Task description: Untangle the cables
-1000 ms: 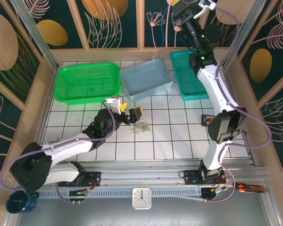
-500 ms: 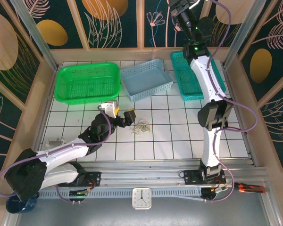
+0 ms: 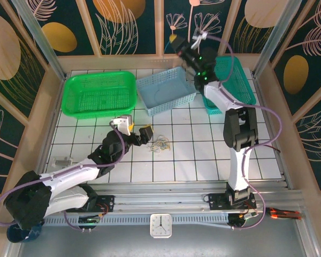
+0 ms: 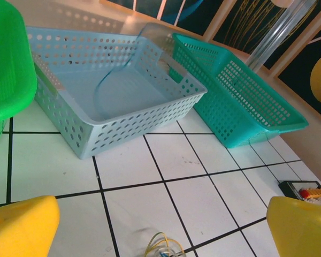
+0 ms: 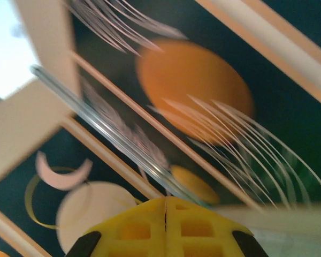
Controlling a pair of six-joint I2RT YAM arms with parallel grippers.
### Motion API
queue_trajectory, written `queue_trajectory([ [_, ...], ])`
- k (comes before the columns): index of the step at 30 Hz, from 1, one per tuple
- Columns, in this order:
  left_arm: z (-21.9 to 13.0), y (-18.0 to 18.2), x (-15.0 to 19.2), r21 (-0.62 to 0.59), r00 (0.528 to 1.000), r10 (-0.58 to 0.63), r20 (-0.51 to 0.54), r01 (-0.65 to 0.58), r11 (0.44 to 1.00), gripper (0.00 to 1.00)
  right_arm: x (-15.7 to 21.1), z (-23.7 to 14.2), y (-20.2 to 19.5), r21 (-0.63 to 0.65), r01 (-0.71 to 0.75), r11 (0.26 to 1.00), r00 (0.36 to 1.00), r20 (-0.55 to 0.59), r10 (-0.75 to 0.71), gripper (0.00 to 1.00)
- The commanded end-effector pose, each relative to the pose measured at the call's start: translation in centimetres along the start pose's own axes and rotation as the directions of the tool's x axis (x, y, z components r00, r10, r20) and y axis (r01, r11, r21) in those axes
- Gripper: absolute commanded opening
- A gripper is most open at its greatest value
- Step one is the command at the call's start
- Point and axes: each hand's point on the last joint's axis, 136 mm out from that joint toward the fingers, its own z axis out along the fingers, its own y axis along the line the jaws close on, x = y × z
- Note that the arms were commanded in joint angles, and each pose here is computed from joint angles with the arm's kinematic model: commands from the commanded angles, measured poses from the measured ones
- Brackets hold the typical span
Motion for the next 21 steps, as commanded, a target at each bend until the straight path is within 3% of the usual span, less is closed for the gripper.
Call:
queue_trajectory([
  [1,-0.4,0.1,-0.6,-0.002,0.999,-0.018,0.030,0.019,1.000,0.99,2.4,-0.9,-0.9,0.015,0.076,0.997,0.995,-0.069,-0.075,0.00],
  [9,-0.4,0.1,-0.9,-0.006,0.998,-0.045,0.045,0.046,0.999,0.99,8.8,-2.3,-9.9,0.301,0.197,0.933,0.956,-0.271,-0.114,0.00],
  [16,-0.5,0.2,-1.2,-0.012,0.996,-0.068,0.056,0.069,0.998,0.99,12.9,-3.8,-16.6,0.508,0.410,0.758,0.874,-0.455,-0.168,0.00],
  [21,-0.3,0.2,-1.2,-0.013,0.996,-0.076,0.053,0.076,0.997,0.99,14.0,-4.8,-20.2,0.567,0.478,0.671,0.837,-0.526,-0.151,0.00],
])
